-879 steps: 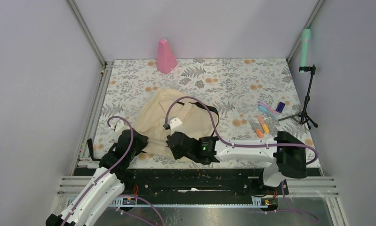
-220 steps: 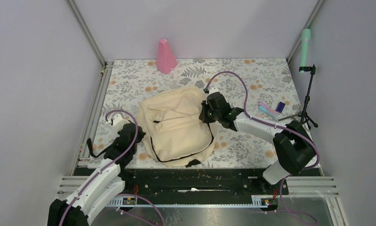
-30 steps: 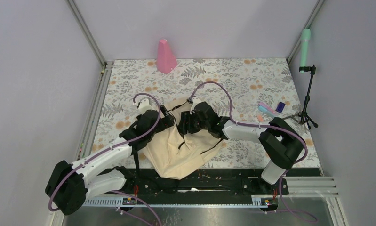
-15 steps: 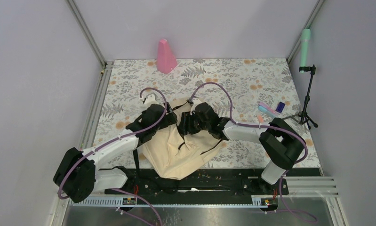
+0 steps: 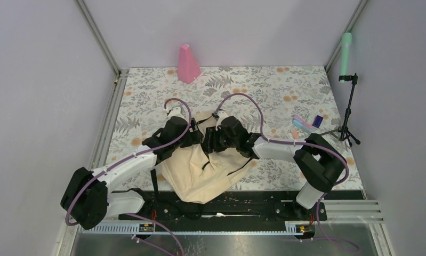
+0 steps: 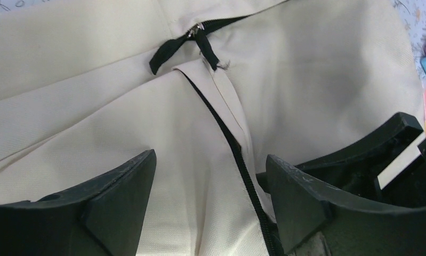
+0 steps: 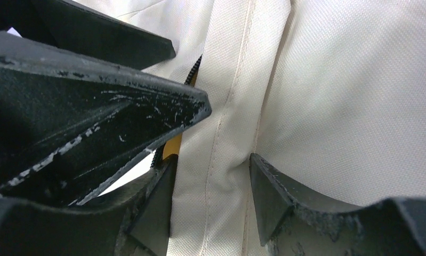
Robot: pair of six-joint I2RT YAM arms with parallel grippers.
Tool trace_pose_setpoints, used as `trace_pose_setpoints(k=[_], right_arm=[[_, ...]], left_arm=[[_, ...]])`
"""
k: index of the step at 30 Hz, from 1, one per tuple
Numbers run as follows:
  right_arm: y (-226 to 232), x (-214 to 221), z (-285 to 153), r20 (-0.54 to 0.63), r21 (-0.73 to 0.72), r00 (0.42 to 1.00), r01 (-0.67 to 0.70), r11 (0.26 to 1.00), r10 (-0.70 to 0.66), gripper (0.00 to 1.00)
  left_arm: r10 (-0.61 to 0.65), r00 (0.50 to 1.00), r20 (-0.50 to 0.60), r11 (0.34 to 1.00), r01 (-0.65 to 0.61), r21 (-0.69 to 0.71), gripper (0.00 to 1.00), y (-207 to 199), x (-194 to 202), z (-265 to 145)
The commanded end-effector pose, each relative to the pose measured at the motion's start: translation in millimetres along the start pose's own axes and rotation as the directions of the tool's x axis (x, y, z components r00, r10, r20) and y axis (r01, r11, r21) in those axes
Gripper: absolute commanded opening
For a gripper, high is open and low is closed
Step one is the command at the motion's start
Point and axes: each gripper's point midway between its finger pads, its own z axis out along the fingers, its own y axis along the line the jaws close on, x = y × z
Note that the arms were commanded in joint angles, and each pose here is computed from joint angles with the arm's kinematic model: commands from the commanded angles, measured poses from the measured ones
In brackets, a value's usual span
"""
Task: Pack the student bag
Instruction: Adjust the student bag at the center of the board.
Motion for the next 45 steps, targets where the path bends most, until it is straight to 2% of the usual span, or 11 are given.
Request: trace_pose_setpoints(k=[1, 5, 10, 14, 19, 25, 30, 34, 38, 45], right_arm=[[9.8, 14.4, -6.7, -0.062, -0.020, 0.998, 0.023, 1.000, -0.024, 0.58], [8.4, 12.5, -7.1, -0.057, -0.009, 0.998, 0.030, 1.000, -0.030, 0.57], [0.2, 8.1, -10.1, -0.045, 0.042, 0.997, 0.062, 0.997, -0.060, 0.55], [-13.1, 3.2, -17.0, -0.037, 0.124, 0.995, 0.101, 0.987, -0.097, 0.48], [-29.1, -3.0, -28.0, -0.031, 0.224, 0.990, 0.143, 0.964, -0.139, 0.28], [-54.7, -15.6, -54.3, -0.027, 0.407, 0.985, 0.168, 0.898, -0.172, 0.00], [-85.3, -30.5, -78.8, -0.010, 0.601, 0.981, 0.163, 0.783, -0.196, 0.00], [-108.5, -22.9, -80.4, -0.027, 0.659, 0.990, 0.122, 0.742, -0.139, 0.00], [-116.2, -12.9, -79.5, -0.043, 0.670, 0.994, 0.106, 0.735, -0.104, 0.00], [-93.3, -30.8, -88.7, -0.009, 0.610, 0.990, 0.116, 0.784, -0.140, 0.00]], left_arm=[[0.023, 0.997, -0.076, 0.996, -0.016, 0.085, 0.73, -18.6, 8.1, -6.4], [0.031, 0.992, -0.122, 0.996, -0.021, 0.086, 0.56, -15.5, 19.4, -8.0], [0.058, 0.985, -0.165, 0.997, -0.048, 0.065, 0.42, -4.5, 32.7, -10.1], [0.075, 0.985, -0.154, 0.996, -0.065, 0.068, 0.24, -3.9, 28.7, -17.8], [0.111, 0.987, -0.117, 0.990, -0.100, 0.095, 0.01, -10.3, 15.6, -28.7], [0.220, 0.974, -0.061, 0.956, -0.203, 0.212, 0.00, -30.9, -2.9, -54.3], [0.328, 0.945, 0.008, 0.907, -0.317, 0.278, 0.00, -39.8, -16.1, -80.0], [0.383, 0.924, 0.000, 0.885, -0.367, 0.286, 0.00, -36.2, -13.8, -84.7], [0.384, 0.922, -0.049, 0.902, -0.363, 0.234, 0.00, -21.1, -9.9, -80.3], [0.373, 0.927, 0.024, 0.882, -0.363, 0.301, 0.00, -39.0, -29.6, -92.8]])
